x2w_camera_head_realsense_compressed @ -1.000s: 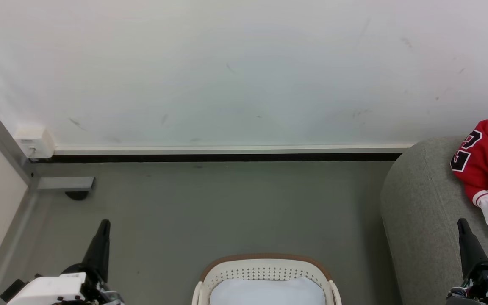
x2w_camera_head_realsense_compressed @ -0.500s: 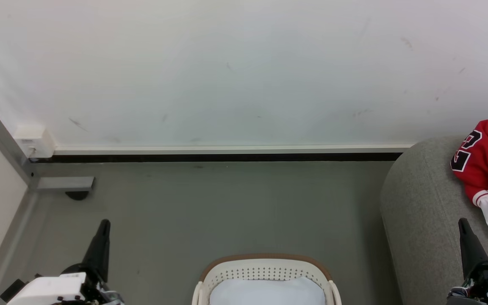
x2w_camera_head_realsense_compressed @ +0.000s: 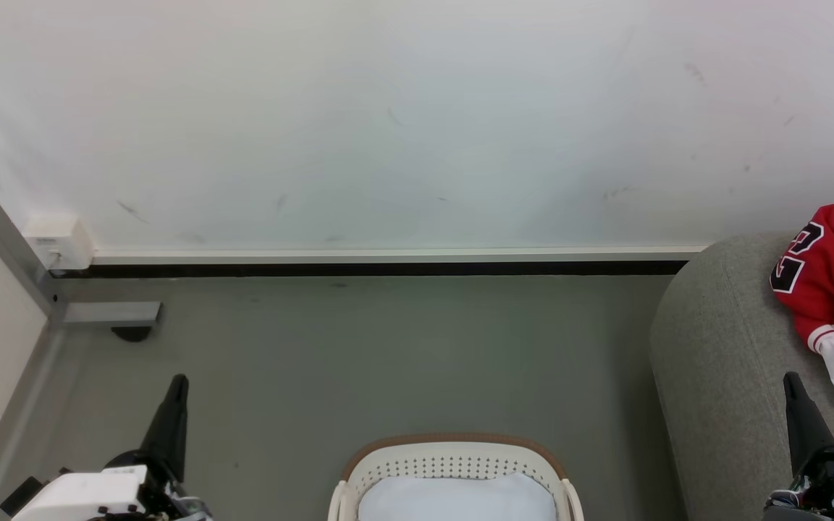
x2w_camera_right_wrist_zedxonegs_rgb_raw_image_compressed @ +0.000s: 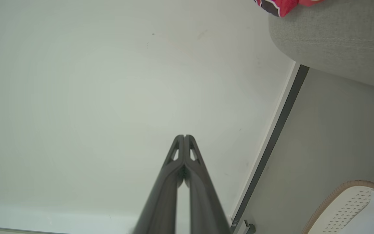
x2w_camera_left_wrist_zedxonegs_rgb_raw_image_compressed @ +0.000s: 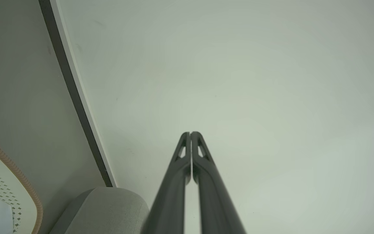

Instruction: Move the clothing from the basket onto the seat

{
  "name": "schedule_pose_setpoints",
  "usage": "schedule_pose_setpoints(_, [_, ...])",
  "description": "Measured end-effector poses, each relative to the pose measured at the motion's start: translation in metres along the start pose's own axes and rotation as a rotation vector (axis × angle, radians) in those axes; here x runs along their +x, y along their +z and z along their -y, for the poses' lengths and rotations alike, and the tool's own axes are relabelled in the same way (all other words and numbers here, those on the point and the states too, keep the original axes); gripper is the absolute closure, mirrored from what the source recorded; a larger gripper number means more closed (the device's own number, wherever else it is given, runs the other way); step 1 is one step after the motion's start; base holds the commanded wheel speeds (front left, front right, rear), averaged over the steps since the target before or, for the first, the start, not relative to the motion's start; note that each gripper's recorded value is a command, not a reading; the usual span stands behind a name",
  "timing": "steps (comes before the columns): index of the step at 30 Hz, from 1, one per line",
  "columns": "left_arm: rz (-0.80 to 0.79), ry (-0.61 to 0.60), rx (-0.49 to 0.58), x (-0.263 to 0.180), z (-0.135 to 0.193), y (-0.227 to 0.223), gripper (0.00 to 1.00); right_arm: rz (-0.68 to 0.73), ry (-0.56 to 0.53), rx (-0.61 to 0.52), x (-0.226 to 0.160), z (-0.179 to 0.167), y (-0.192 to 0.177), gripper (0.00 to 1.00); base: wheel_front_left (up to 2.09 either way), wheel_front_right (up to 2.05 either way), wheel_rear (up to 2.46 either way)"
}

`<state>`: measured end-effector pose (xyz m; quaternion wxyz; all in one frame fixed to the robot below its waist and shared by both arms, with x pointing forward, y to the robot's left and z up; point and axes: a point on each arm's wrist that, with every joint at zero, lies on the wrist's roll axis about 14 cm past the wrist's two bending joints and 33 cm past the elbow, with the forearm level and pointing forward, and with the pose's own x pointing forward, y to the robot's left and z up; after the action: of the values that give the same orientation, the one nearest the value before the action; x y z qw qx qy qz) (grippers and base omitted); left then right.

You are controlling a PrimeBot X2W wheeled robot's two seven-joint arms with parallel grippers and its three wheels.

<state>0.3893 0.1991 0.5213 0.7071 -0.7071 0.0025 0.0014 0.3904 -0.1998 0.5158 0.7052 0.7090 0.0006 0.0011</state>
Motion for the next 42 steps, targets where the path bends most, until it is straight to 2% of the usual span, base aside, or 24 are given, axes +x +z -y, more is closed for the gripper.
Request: schedule_pose_setpoints(42, [0.0,0.0,0.0,0.0001,0.0001,0.0,1.0,-0.001,-0.005,-0.001,-0.0011,-0.0009,-0.0001,1.0,0.0,0.0,0.0])
